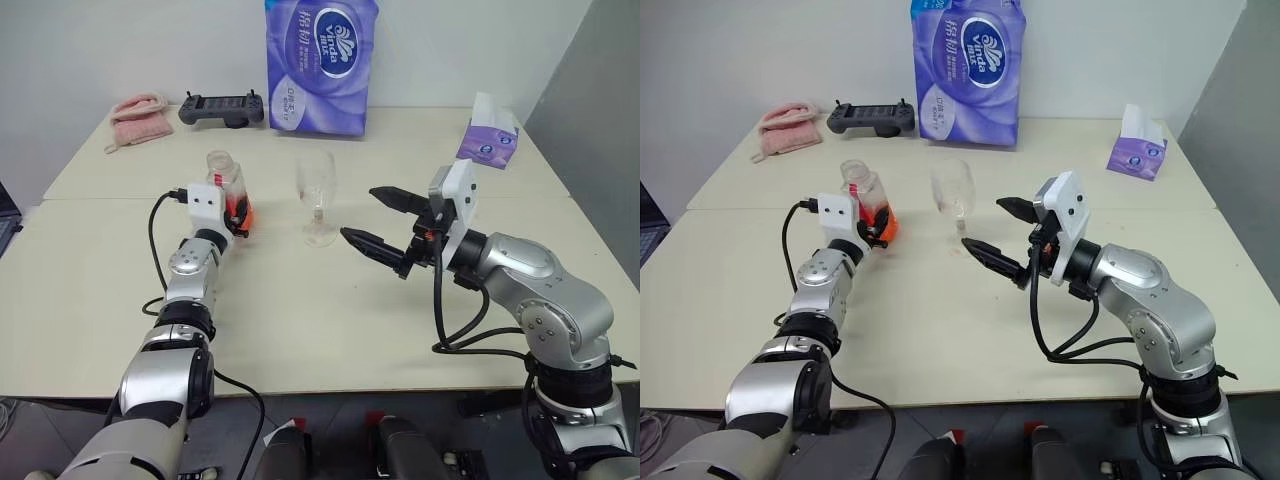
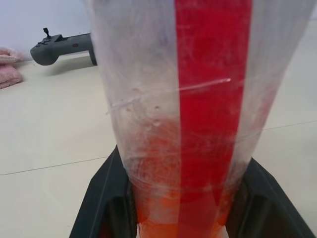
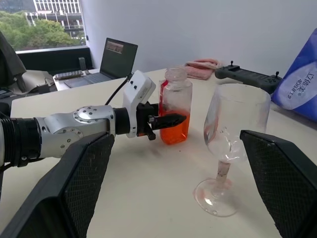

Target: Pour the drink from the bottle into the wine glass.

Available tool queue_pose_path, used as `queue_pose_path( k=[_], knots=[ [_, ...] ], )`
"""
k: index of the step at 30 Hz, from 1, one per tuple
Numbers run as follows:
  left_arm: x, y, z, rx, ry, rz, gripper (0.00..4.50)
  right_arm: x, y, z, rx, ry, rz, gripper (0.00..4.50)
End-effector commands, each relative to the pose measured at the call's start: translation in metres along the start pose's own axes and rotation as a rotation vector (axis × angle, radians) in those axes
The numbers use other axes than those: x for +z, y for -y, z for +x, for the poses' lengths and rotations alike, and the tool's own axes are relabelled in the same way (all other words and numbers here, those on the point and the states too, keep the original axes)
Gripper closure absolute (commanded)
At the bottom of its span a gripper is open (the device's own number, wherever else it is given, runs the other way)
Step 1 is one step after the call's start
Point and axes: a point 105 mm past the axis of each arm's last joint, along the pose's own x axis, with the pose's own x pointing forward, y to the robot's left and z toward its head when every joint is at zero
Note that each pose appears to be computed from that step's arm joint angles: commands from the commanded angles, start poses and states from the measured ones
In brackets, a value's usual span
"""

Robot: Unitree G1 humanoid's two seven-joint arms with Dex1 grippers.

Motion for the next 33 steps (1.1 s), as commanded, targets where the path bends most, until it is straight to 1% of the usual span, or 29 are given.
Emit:
queue_pose_path(
  k=[1, 4, 7, 10, 14, 16, 19, 24, 28, 33],
  knots=[
    [0.044, 0.0, 0.01, -0.071, 0.087, 0.141, 2.81, 0.022, 0.003, -0.004, -0.024, 0.069, -0.076, 0.0],
    [0.069, 0.008, 0.014, -0.14, 0.126, 0.239, 2.81, 0.028, 0.006, -0.004, -0.044, 0.091, -0.1, 0.0],
    [0.094, 0.017, 0.018, -0.201, 0.158, 0.339, 2.81, 0.035, 0.016, -0.002, -0.109, 0.126, -0.158, 0.0],
    [0.117, 0.028, 0.02, -0.269, 0.194, 0.491, 2.81, 0.035, 0.023, 0.001, -0.14, 0.143, -0.173, 0.0],
    [0.136, 0.037, 0.022, -0.313, 0.223, 0.614, 2.81, 0.033, 0.025, 0.005, -0.129, 0.152, -0.184, 0.0],
    [0.147, 0.045, 0.022, -0.336, 0.249, 0.714, 2.81, 0.033, 0.027, 0.006, -0.129, 0.155, -0.201, 0.0],
    [0.156, 0.055, 0.023, -0.369, 0.277, 0.829, 2.81, 0.035, 0.029, 0.007, -0.131, 0.169, -0.216, 0.0],
    [0.169, 0.062, 0.024, -0.374, 0.315, 1.0, 2.81, 0.031, 0.029, 0.007, -0.137, 0.185, -0.222, 0.0],
    [0.177, 0.059, 0.026, -0.348, 0.322, 1.106, 2.81, 0.028, 0.029, 0.004, -0.156, 0.2, -0.231, 0.0],
    [0.177, 0.055, 0.027, -0.335, 0.315, 1.204, 2.81, 0.024, 0.033, -0.001, -0.19, 0.236, -0.207, 0.0]
  ],
)
